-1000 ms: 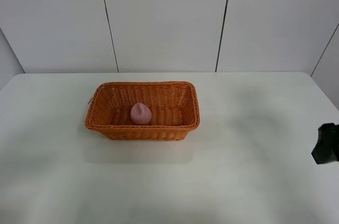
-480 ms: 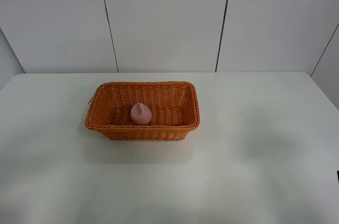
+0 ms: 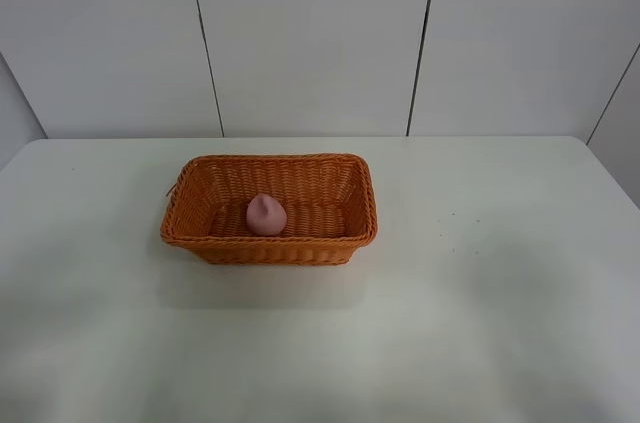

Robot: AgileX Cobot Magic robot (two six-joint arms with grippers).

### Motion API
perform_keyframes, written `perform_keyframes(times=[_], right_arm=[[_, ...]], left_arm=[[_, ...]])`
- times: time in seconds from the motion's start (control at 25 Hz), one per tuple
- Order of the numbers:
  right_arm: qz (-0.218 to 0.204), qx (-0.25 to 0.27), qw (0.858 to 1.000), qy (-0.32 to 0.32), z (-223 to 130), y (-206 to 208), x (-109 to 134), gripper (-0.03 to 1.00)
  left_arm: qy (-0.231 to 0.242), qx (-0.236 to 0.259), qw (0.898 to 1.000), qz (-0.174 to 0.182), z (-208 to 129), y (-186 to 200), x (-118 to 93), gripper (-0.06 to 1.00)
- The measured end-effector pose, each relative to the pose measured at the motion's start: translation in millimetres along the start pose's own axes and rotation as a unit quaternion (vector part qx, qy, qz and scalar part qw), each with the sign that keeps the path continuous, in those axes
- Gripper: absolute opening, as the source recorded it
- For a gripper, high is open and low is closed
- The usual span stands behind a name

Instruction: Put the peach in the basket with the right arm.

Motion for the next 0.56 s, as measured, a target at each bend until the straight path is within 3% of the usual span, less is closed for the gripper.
perform_keyframes(times=[0.56], right_arm=[[0.001,-0.008,1.0,0.0,-0.6,2.2,-0.1,0.7]], left_arm=[[0.0,0.0,1.0,0.0,0.0,0.0,0.0,0.99]])
Point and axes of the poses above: a point on each arm's last joint axis where the gripper is mounted, y pointing back along that axis away from the gripper, x along the wrist's bending axis when the last joint is at zero, z = x × y, the point moved 3 cm from there along -y, pointing out along that axis toward the gripper, and after that the axes turned 7 degrees about -y, right-handed, at the moved point
